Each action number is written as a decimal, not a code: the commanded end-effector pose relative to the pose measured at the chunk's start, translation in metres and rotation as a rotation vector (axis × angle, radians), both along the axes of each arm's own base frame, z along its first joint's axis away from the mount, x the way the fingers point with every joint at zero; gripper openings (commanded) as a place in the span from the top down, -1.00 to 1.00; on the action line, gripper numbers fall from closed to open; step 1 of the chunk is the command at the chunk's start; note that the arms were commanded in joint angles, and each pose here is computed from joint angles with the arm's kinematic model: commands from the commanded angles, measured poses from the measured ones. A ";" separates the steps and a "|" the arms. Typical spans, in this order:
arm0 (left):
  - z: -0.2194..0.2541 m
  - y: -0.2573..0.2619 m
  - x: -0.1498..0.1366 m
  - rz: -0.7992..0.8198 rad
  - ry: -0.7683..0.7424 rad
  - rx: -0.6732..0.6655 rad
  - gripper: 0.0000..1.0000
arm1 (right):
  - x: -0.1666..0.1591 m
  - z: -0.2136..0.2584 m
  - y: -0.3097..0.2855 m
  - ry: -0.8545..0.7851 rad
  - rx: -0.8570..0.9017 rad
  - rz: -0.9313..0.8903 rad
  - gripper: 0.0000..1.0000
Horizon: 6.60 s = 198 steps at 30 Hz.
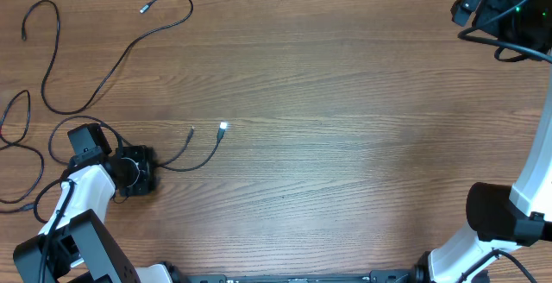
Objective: Untangle cables
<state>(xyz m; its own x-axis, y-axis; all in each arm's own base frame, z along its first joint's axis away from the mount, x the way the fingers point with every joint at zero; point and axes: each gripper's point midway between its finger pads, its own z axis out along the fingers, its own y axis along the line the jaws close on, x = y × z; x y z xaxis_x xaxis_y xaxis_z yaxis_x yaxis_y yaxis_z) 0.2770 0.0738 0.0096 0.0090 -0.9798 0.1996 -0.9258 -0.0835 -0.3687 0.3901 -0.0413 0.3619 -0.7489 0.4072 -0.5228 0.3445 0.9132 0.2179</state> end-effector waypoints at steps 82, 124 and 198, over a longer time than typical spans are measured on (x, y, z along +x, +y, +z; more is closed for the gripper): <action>-0.039 0.134 0.057 -0.669 0.308 0.589 0.61 | -0.004 0.008 0.000 -0.022 -0.001 -0.006 -1.00; -0.023 0.182 -0.003 -0.334 0.251 0.262 0.80 | -0.004 0.008 0.000 -0.022 -0.001 -0.006 -1.00; 0.250 -0.231 -0.029 -1.686 -0.360 0.603 -0.99 | -0.003 0.012 0.036 -0.043 0.180 0.104 -1.00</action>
<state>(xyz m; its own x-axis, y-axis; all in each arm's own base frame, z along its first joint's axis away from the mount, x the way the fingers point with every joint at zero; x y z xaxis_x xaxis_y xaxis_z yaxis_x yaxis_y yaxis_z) 0.2567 -0.1643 0.2250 -0.9302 0.2838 -0.2329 0.3398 0.9058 -0.2532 0.3911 -0.0301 0.3628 -0.7585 0.4114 -0.5053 0.3128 0.9102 0.2715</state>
